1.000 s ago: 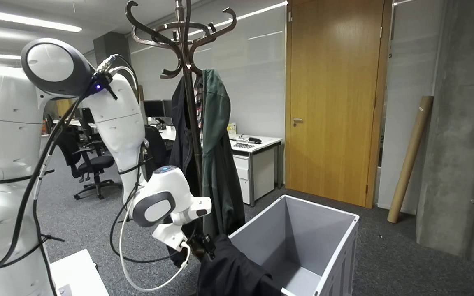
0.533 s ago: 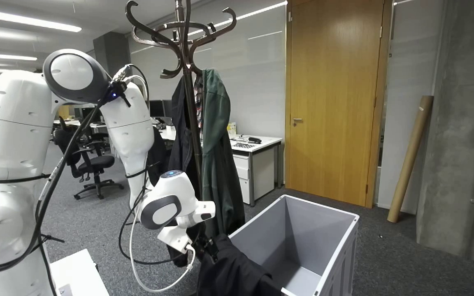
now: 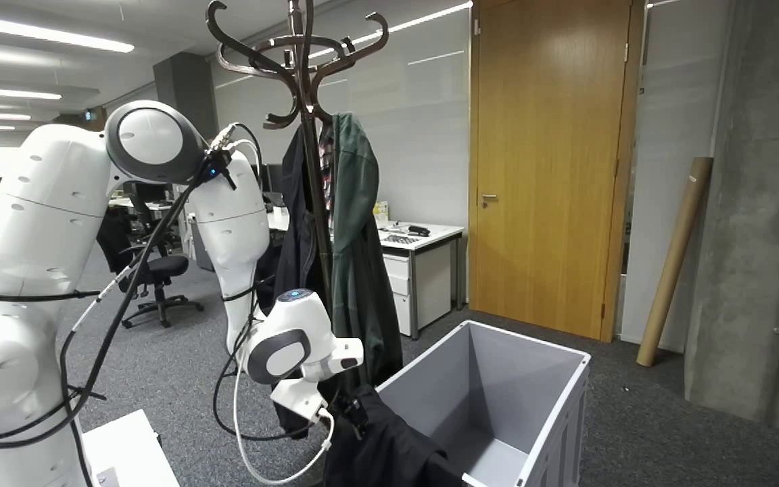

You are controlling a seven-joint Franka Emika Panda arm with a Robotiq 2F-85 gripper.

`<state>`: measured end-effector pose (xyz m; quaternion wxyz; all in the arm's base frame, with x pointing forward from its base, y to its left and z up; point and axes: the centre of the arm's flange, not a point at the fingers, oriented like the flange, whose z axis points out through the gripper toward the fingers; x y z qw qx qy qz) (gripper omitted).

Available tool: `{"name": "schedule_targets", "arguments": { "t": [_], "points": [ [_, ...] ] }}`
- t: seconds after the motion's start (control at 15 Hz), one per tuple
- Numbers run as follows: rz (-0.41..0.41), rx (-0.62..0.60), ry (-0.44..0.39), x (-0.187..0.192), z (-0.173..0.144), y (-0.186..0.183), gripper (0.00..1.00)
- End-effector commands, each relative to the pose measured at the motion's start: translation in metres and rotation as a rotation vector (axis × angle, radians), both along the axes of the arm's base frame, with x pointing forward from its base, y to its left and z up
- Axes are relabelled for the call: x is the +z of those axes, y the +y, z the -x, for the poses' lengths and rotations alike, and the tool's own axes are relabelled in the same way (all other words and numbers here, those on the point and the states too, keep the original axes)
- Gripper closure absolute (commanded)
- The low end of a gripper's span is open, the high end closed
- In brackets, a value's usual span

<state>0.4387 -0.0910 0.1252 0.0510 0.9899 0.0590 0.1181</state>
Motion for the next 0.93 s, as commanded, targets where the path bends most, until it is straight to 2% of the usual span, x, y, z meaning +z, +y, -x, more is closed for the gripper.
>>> {"name": "schedule_targets", "arguments": {
  "t": [0.0, 0.07, 0.13, 0.2, 0.8, 0.87],
  "points": [
    [-0.001, -0.009, 0.014, -0.016, -0.012, -0.004, 0.0],
    [-0.005, -0.006, 0.024, -0.02, -0.013, -0.006, 0.0],
    [-0.007, -0.007, 0.028, -0.023, -0.014, -0.006, 0.16],
    [-0.005, 0.001, 0.033, -0.027, -0.014, -0.006, 0.26],
    [-0.008, 0.029, 0.028, -0.026, -0.019, -0.005, 0.95],
    [-0.008, 0.029, 0.025, -0.023, -0.02, -0.005, 1.0]
  ]
}}
